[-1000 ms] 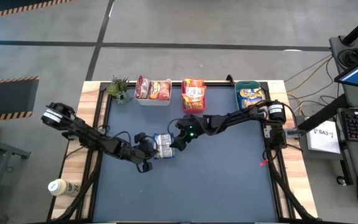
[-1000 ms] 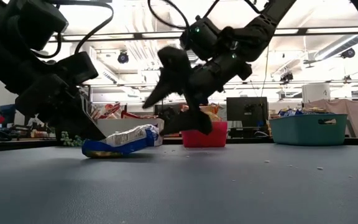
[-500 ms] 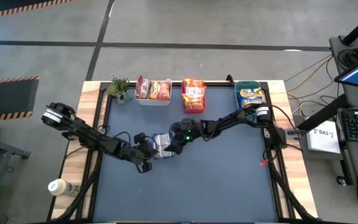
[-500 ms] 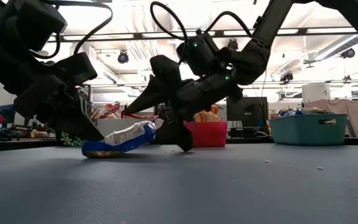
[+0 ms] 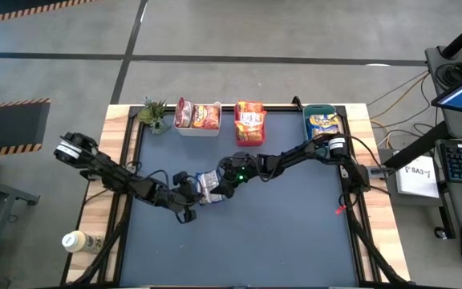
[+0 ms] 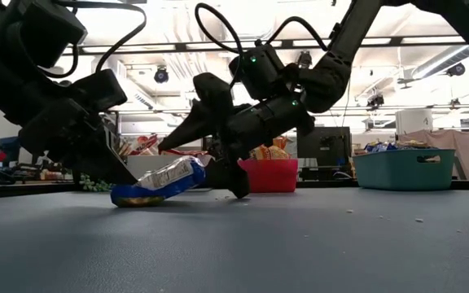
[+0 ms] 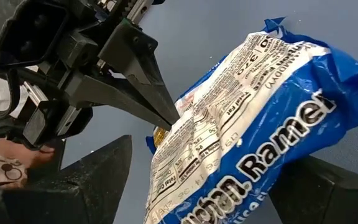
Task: Sort Maruchan noodles
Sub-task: Put the blue noodle pack into the green bin
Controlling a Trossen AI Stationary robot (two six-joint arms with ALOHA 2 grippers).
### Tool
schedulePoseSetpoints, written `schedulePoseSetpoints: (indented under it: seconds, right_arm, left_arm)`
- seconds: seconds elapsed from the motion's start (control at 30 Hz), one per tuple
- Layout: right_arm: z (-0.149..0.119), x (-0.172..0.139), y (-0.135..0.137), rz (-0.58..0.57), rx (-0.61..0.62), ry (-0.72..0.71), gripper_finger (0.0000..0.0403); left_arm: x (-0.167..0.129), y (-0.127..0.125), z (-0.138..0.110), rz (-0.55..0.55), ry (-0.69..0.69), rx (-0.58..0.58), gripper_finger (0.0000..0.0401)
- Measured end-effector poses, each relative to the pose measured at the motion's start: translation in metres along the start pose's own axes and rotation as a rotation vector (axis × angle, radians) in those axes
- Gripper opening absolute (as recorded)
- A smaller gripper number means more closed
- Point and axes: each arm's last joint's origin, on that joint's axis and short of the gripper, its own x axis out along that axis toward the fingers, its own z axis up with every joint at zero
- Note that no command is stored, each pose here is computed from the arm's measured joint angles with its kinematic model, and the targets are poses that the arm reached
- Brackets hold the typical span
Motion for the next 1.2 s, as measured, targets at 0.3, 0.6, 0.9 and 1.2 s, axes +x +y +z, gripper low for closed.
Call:
schedulePoseSetpoints:
  seconds: [0.3, 0.6, 0.9, 1.2]
  right_arm:
    - [0.0002, -0.0001, -0.0002, -0.003, 0.004, -0.003, 0.0242]
    - [0.0006, -0.0002, -0.0005, -0.003, 0.019, -0.006, 0.0210]
    - [0.0009, -0.0003, -0.0005, -0.004, 0.039, -0.008, 0.0171]
    - [0.0020, -0.0012, -0.0004, -0.004, 0.034, -0.009, 0.0125]
  left_arm:
    - [0.0000, -0.0004, 0.0016, 0.009, -0.022, -0.008, 0.0000]
    - [0.0001, -0.0014, 0.0038, 0.001, -0.044, -0.001, 0.0000]
    - [-0.0001, -0.0022, 0.0053, -0.006, -0.058, -0.009, 0.0000]
    - [-0.0006, -0.0036, 0.0067, -0.015, -0.071, -0.008, 0.0000]
